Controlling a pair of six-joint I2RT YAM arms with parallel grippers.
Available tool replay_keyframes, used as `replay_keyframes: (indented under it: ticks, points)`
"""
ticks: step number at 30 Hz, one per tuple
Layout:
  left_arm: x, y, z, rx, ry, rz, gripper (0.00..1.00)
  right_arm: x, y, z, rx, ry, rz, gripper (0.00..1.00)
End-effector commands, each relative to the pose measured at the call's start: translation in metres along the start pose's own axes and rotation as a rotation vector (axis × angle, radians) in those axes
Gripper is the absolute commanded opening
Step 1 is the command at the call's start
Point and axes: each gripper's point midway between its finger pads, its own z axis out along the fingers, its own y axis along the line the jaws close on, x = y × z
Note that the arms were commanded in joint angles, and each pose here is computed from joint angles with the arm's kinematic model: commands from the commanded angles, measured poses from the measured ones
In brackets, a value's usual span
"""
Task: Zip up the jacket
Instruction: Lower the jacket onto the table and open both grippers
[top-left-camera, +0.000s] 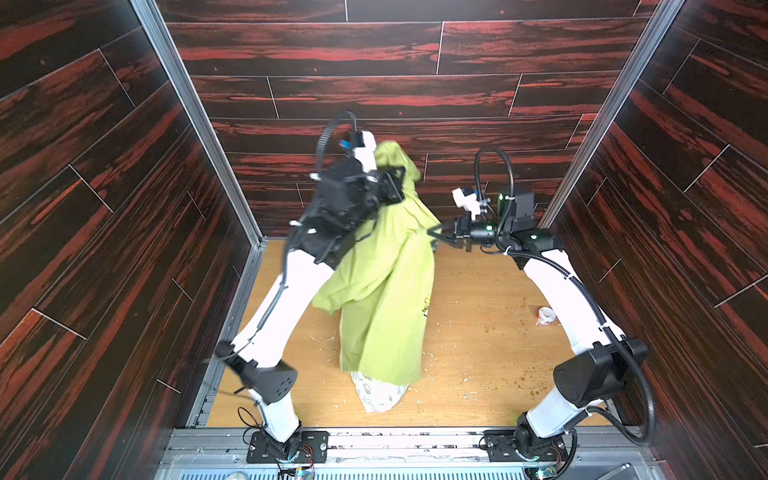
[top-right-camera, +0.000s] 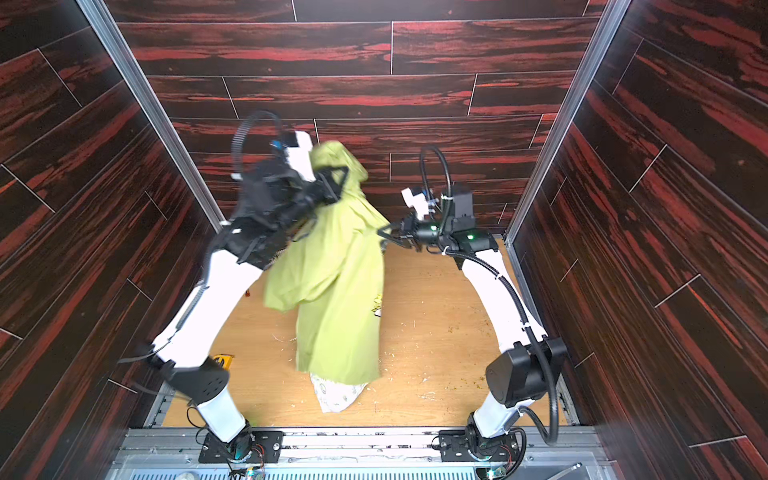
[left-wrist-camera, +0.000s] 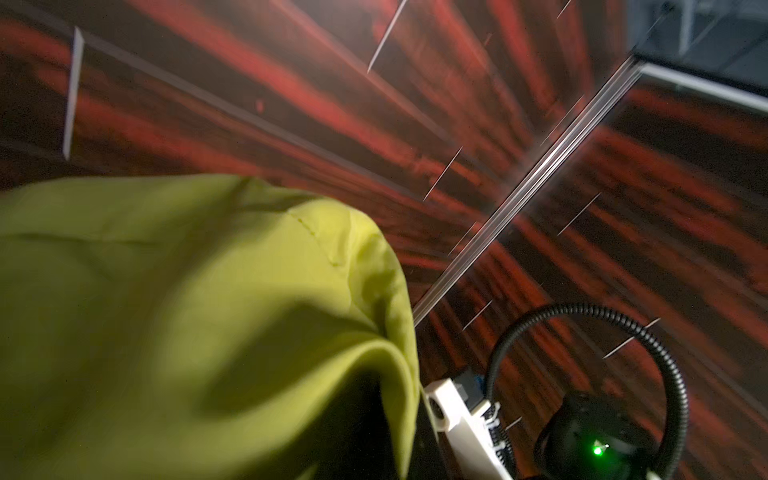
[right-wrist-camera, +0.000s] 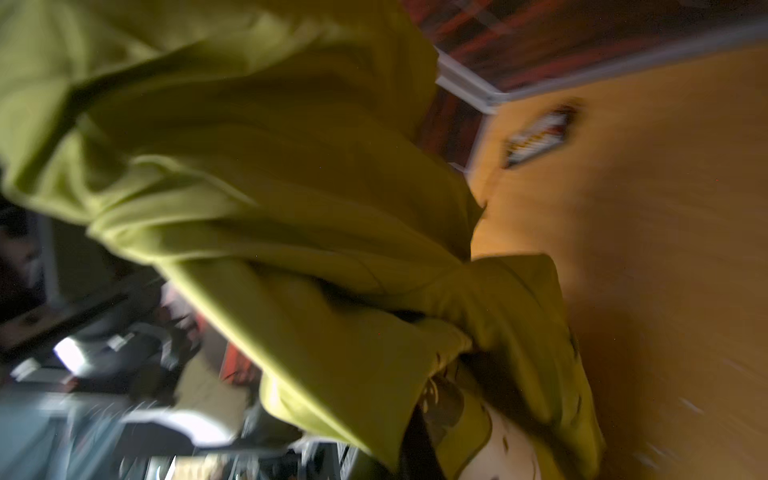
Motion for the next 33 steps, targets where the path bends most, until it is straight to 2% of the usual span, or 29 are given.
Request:
replay_keyframes:
  ticks: [1, 3, 5, 7, 9, 10, 11, 12, 16, 19, 22, 27, 31, 33]
  points:
    - [-0.002, 0.007, 0.018, 0.004, -0.032, -0.038, 0.0, 0.003, -0.099, -0.017, 0.248, -0.046, 0.17, 0.0]
    - [0.029, 0.021, 0.044, -0.013, 0.033, -0.07, 0.04, 0.011, -0.144, -0.028, 0.381, -0.047, 0.229, 0.0]
    - [0.06, 0.037, 0.071, -0.032, 0.101, -0.103, 0.19, 0.022, -0.181, -0.04, 0.479, -0.044, 0.286, 0.0]
    - [0.089, 0.05, 0.095, -0.056, 0.177, -0.123, 0.42, 0.033, -0.217, -0.057, 0.551, -0.053, 0.374, 0.0]
    - [0.106, 0.059, 0.109, -0.085, 0.229, -0.123, 0.58, 0.041, -0.241, -0.073, 0.601, -0.069, 0.444, 0.0]
    - [0.112, 0.065, 0.114, -0.101, 0.245, -0.115, 0.89, 0.044, -0.251, -0.081, 0.627, -0.077, 0.471, 0.0]
    - [0.117, 0.069, 0.114, -0.12, 0.267, -0.103, 0.93, 0.045, -0.258, -0.088, 0.645, -0.087, 0.492, 0.0]
    - [0.117, 0.07, 0.114, -0.128, 0.272, -0.092, 0.94, 0.046, -0.264, -0.096, 0.663, -0.1, 0.508, 0.01]
    - [0.114, 0.083, 0.099, -0.207, 0.288, -0.05, 0.95, 0.042, -0.274, -0.13, 0.752, -0.178, 0.544, 0.42]
    - [0.116, 0.108, 0.079, -0.304, 0.313, -0.042, 0.96, 0.03, -0.264, -0.151, 0.822, -0.251, 0.496, 0.58]
    - [0.131, 0.152, 0.06, -0.393, 0.335, -0.109, 0.98, 0.018, -0.248, -0.162, 0.863, -0.304, 0.429, 0.62]
    - [0.171, 0.233, 0.04, -0.506, 0.398, -0.343, 0.99, 0.012, -0.238, -0.176, 0.931, -0.381, 0.397, 0.67]
    - [0.209, 0.256, 0.051, -0.495, 0.47, -0.42, 0.99, 0.009, -0.238, -0.167, 0.907, -0.384, 0.375, 0.71]
    - [0.227, 0.265, 0.063, -0.484, 0.5, -0.454, 0.99, 0.009, -0.248, -0.156, 0.88, -0.348, 0.409, 0.72]
